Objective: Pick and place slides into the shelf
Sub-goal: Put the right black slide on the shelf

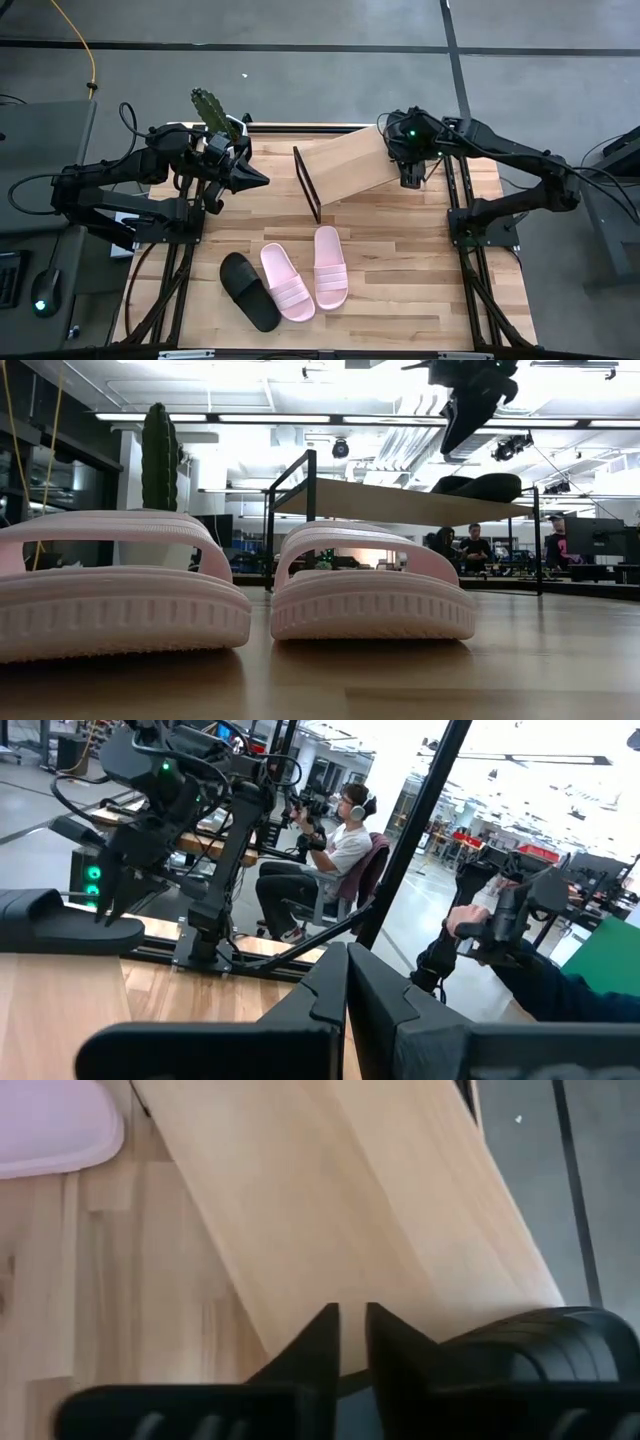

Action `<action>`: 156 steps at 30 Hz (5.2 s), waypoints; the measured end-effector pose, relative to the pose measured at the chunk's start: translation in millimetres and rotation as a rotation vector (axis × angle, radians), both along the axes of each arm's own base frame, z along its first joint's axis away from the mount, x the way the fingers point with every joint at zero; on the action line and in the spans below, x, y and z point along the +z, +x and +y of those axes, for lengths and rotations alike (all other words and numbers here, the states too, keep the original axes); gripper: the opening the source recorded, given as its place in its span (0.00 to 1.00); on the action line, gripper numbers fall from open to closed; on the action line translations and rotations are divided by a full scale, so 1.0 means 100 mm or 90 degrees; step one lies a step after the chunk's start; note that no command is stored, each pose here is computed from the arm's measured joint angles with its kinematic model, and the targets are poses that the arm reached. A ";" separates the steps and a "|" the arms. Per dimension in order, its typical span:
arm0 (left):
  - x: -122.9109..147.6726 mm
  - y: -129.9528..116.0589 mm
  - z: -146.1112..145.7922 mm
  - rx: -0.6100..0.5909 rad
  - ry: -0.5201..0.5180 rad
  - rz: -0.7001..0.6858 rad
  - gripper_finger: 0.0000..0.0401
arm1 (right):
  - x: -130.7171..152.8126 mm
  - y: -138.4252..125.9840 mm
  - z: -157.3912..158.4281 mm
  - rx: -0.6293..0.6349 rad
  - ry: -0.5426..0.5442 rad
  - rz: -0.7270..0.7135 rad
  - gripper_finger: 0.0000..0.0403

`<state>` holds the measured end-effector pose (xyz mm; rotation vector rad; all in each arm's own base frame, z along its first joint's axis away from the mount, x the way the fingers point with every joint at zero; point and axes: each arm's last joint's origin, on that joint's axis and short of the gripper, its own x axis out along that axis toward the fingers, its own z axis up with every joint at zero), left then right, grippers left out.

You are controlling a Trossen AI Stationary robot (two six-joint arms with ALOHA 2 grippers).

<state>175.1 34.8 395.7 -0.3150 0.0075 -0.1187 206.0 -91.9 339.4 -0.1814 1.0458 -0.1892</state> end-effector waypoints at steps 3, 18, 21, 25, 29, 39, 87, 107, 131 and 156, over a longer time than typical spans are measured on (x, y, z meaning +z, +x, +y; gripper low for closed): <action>0.00 0.00 0.00 0.000 0.000 0.000 0.00 | -0.01 0.03 0.01 0.001 0.009 0.000 0.01; -0.02 0.00 0.00 0.000 -0.004 0.015 0.00 | -0.29 0.27 -0.08 -0.012 0.054 0.073 0.00; -0.02 0.00 0.00 0.000 -0.004 0.014 0.00 | -0.30 0.25 -0.08 -0.025 0.047 0.090 0.00; -0.02 0.00 0.00 0.000 -0.004 0.014 0.00 | -0.31 0.22 -0.09 -0.049 0.037 0.112 0.00; -0.02 0.00 0.00 0.000 -0.004 0.014 0.00 | -0.32 0.20 -0.08 -0.058 0.047 0.127 0.00; -0.02 0.00 0.00 0.000 -0.004 0.014 0.00 | -0.34 0.13 -0.06 -0.094 0.047 0.175 0.00; -0.04 0.00 0.00 0.000 -0.007 0.028 0.00 | -0.35 0.02 -0.07 -0.176 -0.008 0.255 0.00; -0.04 0.00 0.00 0.000 -0.007 0.028 0.00 | -0.35 0.05 -0.11 -0.157 0.014 0.215 0.00; -0.06 0.03 0.01 0.000 -0.010 0.037 0.00 | -0.55 0.37 -0.65 -0.128 -0.022 0.105 0.00; -0.15 0.14 0.04 0.007 -0.011 0.073 0.00 | -0.60 0.38 -0.72 -0.212 -0.096 0.155 0.00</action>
